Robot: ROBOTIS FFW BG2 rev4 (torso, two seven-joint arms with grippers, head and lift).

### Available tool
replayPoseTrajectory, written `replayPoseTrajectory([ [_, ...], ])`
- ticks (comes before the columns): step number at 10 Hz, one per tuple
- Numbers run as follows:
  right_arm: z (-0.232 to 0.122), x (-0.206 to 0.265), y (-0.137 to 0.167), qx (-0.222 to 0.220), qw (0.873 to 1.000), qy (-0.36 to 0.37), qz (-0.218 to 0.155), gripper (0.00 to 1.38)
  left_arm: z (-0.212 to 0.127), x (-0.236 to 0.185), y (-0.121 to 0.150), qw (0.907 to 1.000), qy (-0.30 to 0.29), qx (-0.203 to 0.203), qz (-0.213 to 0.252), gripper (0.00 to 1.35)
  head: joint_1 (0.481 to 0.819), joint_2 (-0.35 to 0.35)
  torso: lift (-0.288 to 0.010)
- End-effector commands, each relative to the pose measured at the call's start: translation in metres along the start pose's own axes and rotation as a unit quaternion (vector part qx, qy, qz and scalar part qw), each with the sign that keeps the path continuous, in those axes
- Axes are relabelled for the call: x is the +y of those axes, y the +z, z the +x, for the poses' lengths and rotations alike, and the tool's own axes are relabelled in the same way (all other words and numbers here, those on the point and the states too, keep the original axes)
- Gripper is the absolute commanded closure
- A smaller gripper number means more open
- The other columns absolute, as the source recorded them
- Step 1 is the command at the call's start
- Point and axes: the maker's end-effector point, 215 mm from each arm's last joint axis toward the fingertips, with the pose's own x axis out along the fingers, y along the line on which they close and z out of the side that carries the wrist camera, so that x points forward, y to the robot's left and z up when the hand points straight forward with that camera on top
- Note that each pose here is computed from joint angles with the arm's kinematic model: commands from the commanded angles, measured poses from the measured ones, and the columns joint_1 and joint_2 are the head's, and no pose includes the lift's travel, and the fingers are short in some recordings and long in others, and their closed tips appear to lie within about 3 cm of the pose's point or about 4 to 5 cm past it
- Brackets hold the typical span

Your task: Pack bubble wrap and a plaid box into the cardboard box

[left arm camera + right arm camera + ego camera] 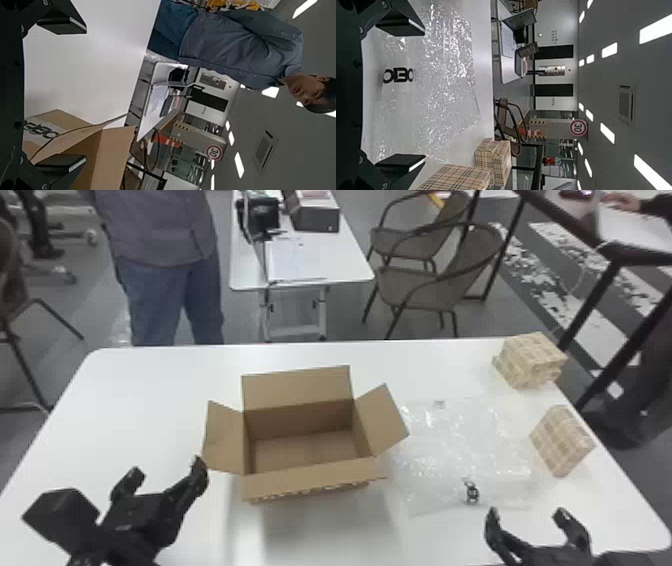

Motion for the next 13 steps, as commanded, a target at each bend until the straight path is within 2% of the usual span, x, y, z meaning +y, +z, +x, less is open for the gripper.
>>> replayPoseTrajectory([
  [1, 0.001, 0.000, 0.001, -0.001, 1.000, 0.000, 0.000, 0.17, 0.015, -0.005, 0.002, 0.9998, -0.015, 0.013, -0.003, 0.16, 0.695, -0.066, -0.073],
  [3, 0.001, 0.001, -0.002, 0.002, 1.000, 0.001, 0.002, 0.17, 0.032, -0.016, 0.000, 0.9984, -0.044, 0.035, -0.008, 0.16, 0.695, -0.081, -0.073],
  [9, 0.002, 0.000, -0.004, 0.003, 1.000, 0.000, 0.008, 0.17, 0.052, -0.024, -0.020, 0.9945, -0.069, 0.077, -0.021, 0.21, 0.695, -0.098, -0.073],
  [10, 0.002, 0.000, -0.004, 0.003, 1.000, 0.001, 0.008, 0.17, 0.054, -0.024, -0.023, 0.9943, -0.069, 0.080, -0.013, 0.26, 0.695, -0.101, -0.073],
  [12, 0.002, 0.000, -0.004, 0.003, 1.000, 0.002, 0.009, 0.17, 0.055, -0.023, -0.021, 0.9947, -0.068, 0.077, -0.008, 0.67, 0.695, -0.103, -0.073],
  [13, 0.002, 0.001, -0.004, 0.003, 1.000, 0.002, 0.009, 0.17, 0.055, -0.022, -0.021, 0.9947, -0.067, 0.078, -0.009, 0.68, 0.695, -0.102, -0.073],
])
